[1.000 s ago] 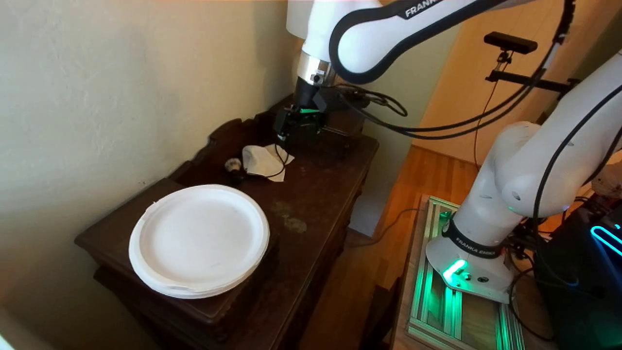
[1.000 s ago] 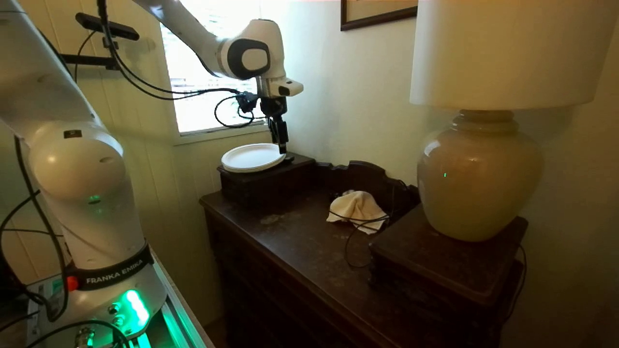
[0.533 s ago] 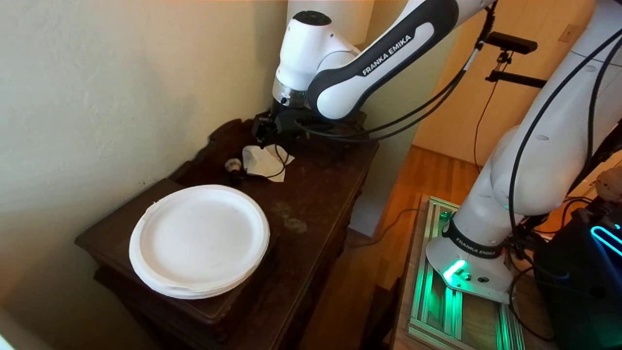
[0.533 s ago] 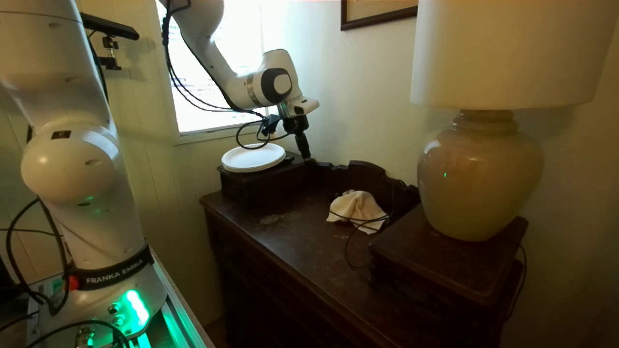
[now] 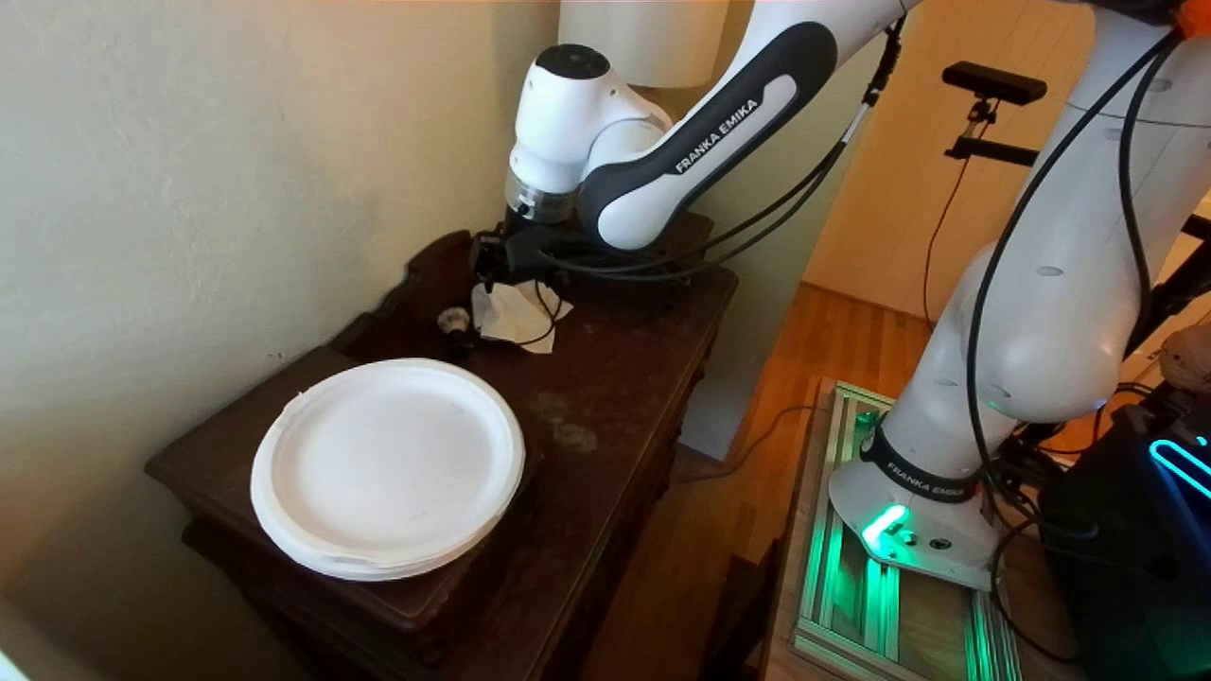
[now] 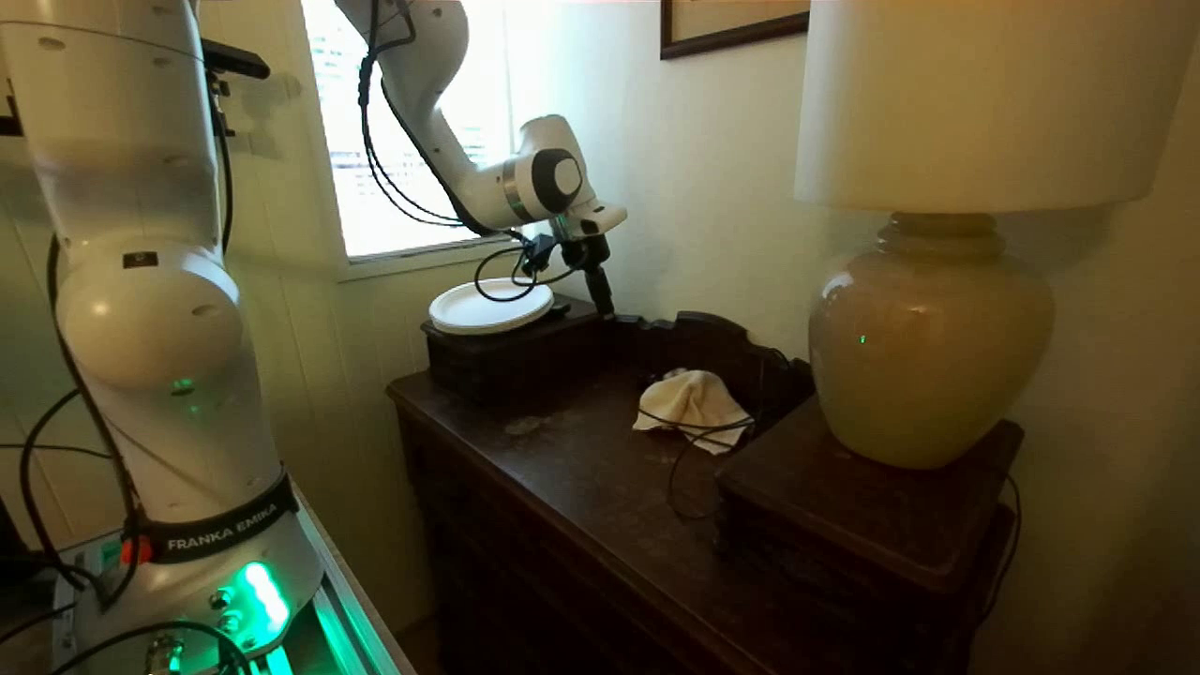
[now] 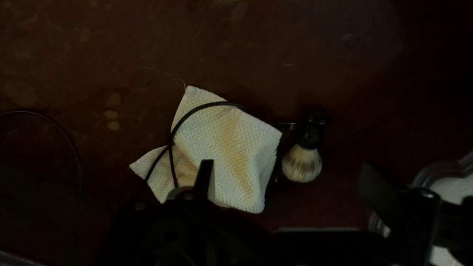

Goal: Use the brush to wipe the table

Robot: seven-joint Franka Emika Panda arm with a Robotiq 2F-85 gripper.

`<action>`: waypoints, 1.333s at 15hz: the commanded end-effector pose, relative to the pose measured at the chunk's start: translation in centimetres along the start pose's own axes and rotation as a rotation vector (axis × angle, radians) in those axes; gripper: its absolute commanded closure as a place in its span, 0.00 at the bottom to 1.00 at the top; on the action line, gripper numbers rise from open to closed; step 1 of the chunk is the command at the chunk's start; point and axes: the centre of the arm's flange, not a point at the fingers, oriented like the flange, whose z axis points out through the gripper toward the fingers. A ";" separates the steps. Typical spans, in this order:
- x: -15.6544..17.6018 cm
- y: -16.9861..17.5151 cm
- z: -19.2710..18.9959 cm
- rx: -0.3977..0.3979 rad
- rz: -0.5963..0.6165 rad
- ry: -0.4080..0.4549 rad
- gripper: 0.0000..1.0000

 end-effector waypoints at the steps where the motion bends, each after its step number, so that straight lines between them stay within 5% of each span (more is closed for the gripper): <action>1: 0.0 0.0 0.0 0.000 0.000 0.000 0.00; 12: 2.6 -4.0 11.5 0.014 0.138 0.006 0.00; 20: 3.1 -6.8 16.0 0.003 0.164 0.002 0.00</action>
